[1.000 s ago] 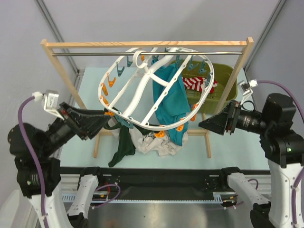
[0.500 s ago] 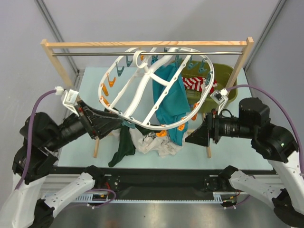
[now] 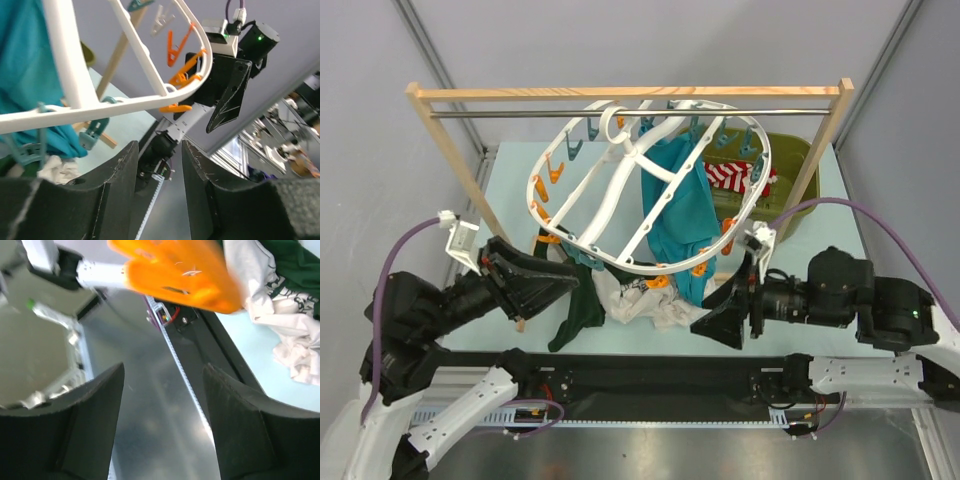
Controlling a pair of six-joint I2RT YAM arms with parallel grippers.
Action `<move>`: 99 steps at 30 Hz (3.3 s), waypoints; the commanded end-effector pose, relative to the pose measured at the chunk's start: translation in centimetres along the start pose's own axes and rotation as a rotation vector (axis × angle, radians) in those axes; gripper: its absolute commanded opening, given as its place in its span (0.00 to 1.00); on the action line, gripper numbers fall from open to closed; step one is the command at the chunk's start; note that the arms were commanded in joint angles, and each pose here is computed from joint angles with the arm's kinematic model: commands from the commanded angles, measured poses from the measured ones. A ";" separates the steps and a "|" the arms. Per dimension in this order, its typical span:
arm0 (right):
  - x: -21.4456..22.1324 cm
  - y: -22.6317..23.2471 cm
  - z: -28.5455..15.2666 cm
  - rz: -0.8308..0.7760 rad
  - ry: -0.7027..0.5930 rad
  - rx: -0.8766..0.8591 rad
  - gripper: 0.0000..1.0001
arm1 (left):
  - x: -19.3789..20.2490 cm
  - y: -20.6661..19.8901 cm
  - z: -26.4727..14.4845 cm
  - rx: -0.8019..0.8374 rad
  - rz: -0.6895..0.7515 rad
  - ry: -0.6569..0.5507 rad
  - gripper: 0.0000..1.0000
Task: Clip the socks to the hanger
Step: Open the clamp at the hanger.
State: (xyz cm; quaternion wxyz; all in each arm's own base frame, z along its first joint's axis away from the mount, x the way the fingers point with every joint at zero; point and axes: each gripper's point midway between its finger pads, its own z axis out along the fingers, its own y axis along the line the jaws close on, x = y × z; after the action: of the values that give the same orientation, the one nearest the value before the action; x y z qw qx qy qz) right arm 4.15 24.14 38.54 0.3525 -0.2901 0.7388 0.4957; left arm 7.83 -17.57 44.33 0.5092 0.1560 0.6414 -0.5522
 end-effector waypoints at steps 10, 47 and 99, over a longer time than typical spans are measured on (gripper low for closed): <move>-3.1 0.7 3.5 -0.359 -0.271 0.167 0.73 | 1.4 -3.2 0.2 0.244 0.015 0.050 0.48; -5.5 0.4 6.2 -0.648 -0.535 0.345 0.54 | 2.9 -3.5 0.9 0.286 0.032 0.211 0.52; -4.3 5.7 3.2 -0.196 -0.284 -0.077 0.00 | 3.6 -8.3 8.1 0.520 0.022 0.097 0.68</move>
State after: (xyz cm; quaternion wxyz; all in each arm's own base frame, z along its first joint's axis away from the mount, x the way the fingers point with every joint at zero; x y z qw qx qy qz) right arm 3.98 29.61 42.27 0.4995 -0.3115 0.6505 0.4799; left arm 2.62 -28.87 45.95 0.3876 0.3356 0.4974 -0.6998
